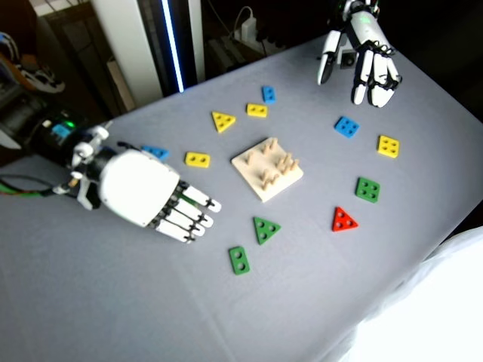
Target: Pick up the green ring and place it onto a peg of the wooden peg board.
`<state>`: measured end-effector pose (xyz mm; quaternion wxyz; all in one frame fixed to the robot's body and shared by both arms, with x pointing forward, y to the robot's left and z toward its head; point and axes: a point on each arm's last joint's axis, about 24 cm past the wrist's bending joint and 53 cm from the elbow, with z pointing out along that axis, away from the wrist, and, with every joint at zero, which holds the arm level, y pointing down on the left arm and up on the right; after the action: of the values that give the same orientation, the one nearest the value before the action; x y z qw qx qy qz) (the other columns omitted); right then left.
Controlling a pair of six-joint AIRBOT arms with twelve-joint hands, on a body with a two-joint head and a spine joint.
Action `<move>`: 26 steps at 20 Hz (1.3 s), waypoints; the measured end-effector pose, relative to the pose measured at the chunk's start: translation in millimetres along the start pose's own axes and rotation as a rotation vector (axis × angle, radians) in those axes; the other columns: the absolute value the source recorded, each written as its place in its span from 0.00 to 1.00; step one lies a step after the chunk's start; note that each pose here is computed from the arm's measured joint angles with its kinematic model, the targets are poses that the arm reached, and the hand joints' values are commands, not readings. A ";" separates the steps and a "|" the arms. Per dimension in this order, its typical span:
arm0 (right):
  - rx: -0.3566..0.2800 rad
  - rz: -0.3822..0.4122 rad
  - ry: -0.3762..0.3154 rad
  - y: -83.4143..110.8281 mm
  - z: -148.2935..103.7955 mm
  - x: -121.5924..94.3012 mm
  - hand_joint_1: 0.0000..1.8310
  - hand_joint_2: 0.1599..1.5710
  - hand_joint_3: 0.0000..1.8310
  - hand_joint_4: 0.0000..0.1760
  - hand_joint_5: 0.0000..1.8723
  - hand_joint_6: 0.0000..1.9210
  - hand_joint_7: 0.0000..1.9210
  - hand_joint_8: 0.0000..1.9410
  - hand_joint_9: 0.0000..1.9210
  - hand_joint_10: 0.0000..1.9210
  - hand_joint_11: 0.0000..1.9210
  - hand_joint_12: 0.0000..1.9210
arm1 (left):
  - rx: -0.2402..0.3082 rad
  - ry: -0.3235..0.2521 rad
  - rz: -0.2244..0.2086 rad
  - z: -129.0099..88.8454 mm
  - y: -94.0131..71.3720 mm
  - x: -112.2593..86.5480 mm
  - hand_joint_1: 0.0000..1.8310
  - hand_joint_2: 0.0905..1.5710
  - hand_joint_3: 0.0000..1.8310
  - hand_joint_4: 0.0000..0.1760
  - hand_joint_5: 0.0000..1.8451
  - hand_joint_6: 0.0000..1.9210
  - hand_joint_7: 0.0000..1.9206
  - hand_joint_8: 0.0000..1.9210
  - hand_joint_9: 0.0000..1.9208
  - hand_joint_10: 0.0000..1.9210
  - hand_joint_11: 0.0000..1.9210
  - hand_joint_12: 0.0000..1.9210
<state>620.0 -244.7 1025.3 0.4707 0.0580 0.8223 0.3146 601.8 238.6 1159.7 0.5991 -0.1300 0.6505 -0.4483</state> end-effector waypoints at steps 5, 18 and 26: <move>0.000 -0.001 -0.006 0.1 0.5 -2.1 0.79 0.71 0.00 0.06 0.49 0.01 0.39 0.62 0.44 0.60 0.25 0.72 | -0.002 -0.001 -0.003 -0.5 0.7 -0.4 0.46 0.66 0.00 0.15 0.28 0.00 0.16 0.00 0.16 0.00 0.00 0.48; -0.199 -0.051 -0.020 71.7 14.0 -9.9 0.70 0.64 0.00 0.00 0.61 0.30 0.57 0.51 0.58 0.48 0.48 0.68 | -0.007 -0.003 -0.004 -2.6 2.6 -0.9 0.45 0.67 0.00 0.00 0.29 0.00 0.17 0.00 0.16 0.00 0.00 0.47; -0.427 -0.084 -0.017 146.9 19.4 -9.3 0.68 0.65 0.00 0.01 0.55 0.45 0.58 0.44 0.59 0.53 0.54 0.72 | -0.004 -0.006 -0.005 -2.6 2.0 -1.6 0.46 0.67 0.00 0.16 0.26 0.00 0.16 0.00 0.16 0.00 0.00 0.46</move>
<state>611.4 -122.5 1109.3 0.4919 -0.0747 0.7346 0.4613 600.6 241.9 1159.0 0.5997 -0.1340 0.6494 -0.4481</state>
